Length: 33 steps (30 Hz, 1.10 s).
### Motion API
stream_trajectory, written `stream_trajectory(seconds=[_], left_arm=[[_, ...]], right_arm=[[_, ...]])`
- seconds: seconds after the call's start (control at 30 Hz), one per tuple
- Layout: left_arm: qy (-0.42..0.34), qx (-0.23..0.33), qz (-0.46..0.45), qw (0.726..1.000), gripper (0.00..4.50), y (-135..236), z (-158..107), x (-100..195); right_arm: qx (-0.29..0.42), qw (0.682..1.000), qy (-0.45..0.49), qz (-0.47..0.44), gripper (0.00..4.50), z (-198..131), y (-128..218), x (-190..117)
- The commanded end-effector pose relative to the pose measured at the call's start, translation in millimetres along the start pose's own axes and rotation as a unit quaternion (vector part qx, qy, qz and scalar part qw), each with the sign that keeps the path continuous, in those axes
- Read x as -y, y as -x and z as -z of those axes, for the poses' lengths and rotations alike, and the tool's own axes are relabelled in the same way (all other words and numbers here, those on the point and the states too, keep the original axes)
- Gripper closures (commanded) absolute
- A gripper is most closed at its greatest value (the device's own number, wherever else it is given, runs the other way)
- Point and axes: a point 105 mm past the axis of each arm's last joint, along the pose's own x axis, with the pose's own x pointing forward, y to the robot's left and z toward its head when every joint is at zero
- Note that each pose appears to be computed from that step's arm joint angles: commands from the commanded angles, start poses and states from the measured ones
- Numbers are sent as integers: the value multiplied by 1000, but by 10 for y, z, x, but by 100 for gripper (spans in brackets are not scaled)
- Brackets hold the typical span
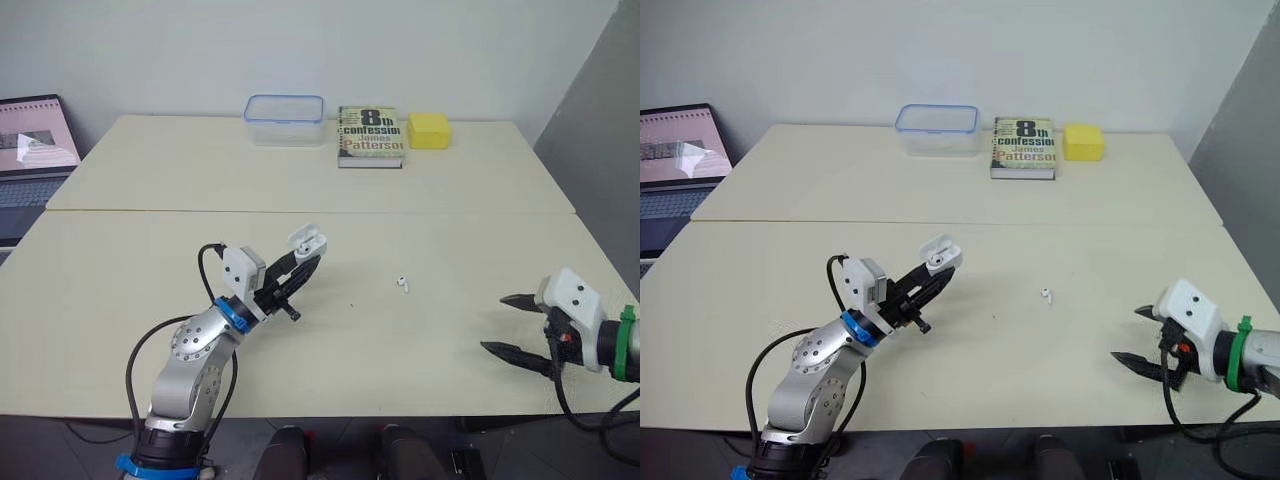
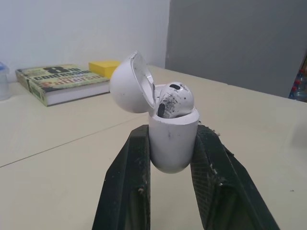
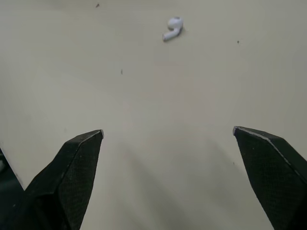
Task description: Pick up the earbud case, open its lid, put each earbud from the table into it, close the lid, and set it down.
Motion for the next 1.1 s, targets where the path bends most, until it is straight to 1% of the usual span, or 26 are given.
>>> stream_trajectory(seconds=[0.03, 0.13, 0.23, 0.37, 0.43, 0.53, 0.6, 0.7, 0.83, 1.1], left_arm=[[-19, 15, 9, 1000, 373, -18, -97, 11], [-19, 13, 9, 1000, 373, -18, -93, 9], [-20, 13, 8, 1000, 373, -20, -95, 9], [-20, 12, 8, 1000, 373, -31, -98, 14], [-20, 12, 9, 1000, 373, -36, -97, 20], [-19, 10, 15, 1000, 373, -43, -94, 43], [-20, 9, 16, 1000, 373, -45, -93, 40], [-22, 8, 12, 1000, 373, -43, -89, 17], [-22, 4, 7, 1000, 373, -23, -54, 9], [-22, -2, -6, 1000, 373, 42, -23, -13]], right_arm=[[-1, 999, 33, 11, 0, -24, 59, 31], [20, 999, 33, 15, 0, -78, -8, 25], [54, 998, 20, 25, 0, -173, -157, 10], [109, 991, -2, 83, 0, -352, -520, 87], [124, 987, -16, 102, 0, -422, -656, 112], [149, 980, -45, 128, 0, -605, -981, 113], [154, 975, -67, 148, 0, -675, -1153, 139], [154, 973, -80, 152, 0, -709, -1369, 100], [138, 973, -94, 159, 0, -586, -1578, 57], [121, 966, -150, 171, 0, -497, -1607, 17]])
